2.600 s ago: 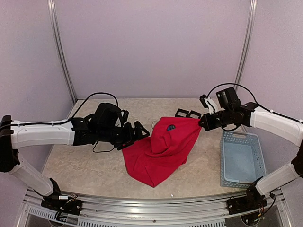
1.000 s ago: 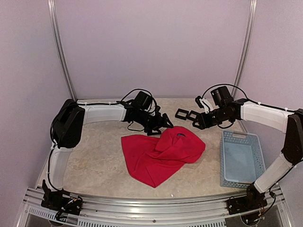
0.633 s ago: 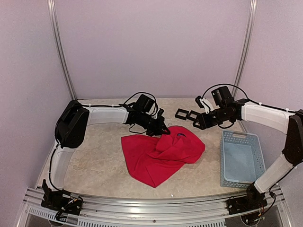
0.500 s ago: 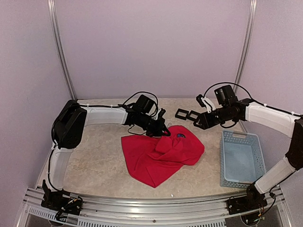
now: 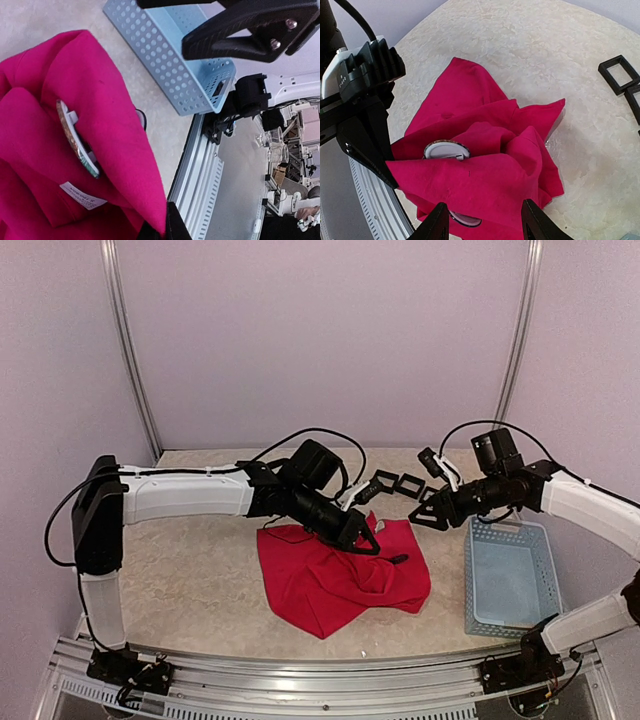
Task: Remove the brooch from the garment
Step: Adjust the crumpled clothing at the center of the board.
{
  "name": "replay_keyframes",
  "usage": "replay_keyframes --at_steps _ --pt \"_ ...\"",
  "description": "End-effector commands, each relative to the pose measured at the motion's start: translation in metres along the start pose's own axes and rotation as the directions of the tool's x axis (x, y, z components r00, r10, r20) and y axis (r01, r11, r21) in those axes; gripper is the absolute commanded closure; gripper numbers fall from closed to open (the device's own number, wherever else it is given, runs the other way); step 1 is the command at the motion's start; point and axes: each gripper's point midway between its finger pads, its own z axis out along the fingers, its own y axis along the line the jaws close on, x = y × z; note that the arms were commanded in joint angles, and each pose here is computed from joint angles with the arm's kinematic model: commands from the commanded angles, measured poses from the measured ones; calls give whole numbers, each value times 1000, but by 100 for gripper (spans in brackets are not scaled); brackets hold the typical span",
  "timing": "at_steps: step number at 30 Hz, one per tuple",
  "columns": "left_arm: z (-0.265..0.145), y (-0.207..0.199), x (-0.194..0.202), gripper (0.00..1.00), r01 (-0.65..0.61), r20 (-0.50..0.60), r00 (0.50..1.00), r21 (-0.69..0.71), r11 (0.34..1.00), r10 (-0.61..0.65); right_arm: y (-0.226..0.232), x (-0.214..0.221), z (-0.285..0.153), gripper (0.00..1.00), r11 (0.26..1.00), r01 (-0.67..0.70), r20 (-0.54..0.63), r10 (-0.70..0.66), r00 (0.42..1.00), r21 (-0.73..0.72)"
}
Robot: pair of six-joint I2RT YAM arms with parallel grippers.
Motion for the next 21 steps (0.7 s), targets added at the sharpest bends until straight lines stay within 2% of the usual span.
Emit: replay_keyframes --at_steps 1,3,8,10,14,21 --pt "6 12 35 89 33 -94 995 -40 999 -37 9 20 6 49 998 -10 -32 8 999 -62" --pt "3 13 37 81 33 -98 994 -51 998 -38 10 25 8 49 998 -5 -44 2 999 -66" --pt "-11 21 42 41 43 -74 996 -141 989 -54 14 25 10 49 996 31 -54 -35 998 -79" --pt "-22 24 38 30 62 -25 997 -180 982 -67 17 23 13 49 995 50 -61 -56 997 -89" --pt "-50 27 26 16 124 109 989 -207 970 -103 22 15 23 49 989 96 -79 -105 991 -112" --pt "-83 41 19 11 266 256 943 -194 944 -213 26 6 54 51 977 151 -151 -174 973 -153"
